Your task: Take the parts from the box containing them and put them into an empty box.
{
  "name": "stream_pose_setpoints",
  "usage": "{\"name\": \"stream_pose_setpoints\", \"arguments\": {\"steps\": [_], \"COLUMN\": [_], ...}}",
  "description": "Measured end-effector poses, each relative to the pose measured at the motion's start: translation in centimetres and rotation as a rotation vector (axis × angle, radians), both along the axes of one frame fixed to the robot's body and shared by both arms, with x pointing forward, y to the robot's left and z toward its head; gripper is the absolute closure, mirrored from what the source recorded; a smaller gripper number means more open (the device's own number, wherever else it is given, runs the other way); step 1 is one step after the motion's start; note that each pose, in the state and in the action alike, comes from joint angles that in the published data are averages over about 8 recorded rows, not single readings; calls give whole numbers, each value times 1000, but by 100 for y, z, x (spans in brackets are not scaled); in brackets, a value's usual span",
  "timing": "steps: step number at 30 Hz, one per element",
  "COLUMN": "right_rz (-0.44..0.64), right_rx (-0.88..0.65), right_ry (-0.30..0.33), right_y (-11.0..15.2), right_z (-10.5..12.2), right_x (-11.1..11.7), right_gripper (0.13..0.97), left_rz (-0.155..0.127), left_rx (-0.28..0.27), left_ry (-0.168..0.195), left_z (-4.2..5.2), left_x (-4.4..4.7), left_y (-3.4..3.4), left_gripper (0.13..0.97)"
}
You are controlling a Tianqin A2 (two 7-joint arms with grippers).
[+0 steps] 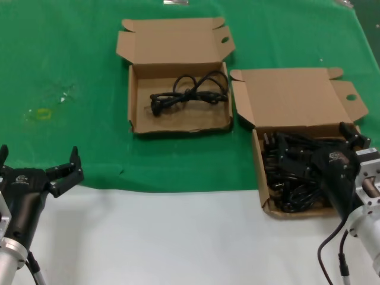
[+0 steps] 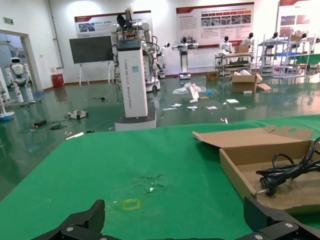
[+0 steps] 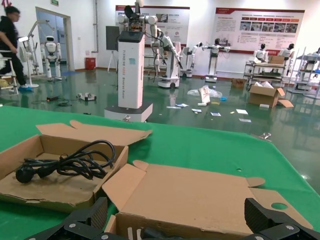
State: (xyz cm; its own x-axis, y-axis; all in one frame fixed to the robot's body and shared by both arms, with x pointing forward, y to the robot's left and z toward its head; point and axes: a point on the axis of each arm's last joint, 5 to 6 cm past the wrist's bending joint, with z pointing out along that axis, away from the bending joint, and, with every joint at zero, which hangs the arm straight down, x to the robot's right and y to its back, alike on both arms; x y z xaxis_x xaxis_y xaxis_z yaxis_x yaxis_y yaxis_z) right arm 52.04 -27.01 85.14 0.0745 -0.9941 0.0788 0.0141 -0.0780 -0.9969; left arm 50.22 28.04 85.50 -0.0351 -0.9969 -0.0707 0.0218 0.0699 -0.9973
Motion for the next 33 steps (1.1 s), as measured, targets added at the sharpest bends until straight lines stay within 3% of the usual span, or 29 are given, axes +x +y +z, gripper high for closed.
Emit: {"name": "stream_pose_setpoints", "arguments": {"steps": [33], "right_rz": [0], "right_rx": [0], "right_ry": [0], "right_y": [0], "right_z": [0], "right_x": [0], "right_gripper": [130], "left_rz": [0], "left_rx": [0], "left_ry": [0], "left_z": [0], "left_x": [0], "left_y": [0], "left_gripper": [132]}}
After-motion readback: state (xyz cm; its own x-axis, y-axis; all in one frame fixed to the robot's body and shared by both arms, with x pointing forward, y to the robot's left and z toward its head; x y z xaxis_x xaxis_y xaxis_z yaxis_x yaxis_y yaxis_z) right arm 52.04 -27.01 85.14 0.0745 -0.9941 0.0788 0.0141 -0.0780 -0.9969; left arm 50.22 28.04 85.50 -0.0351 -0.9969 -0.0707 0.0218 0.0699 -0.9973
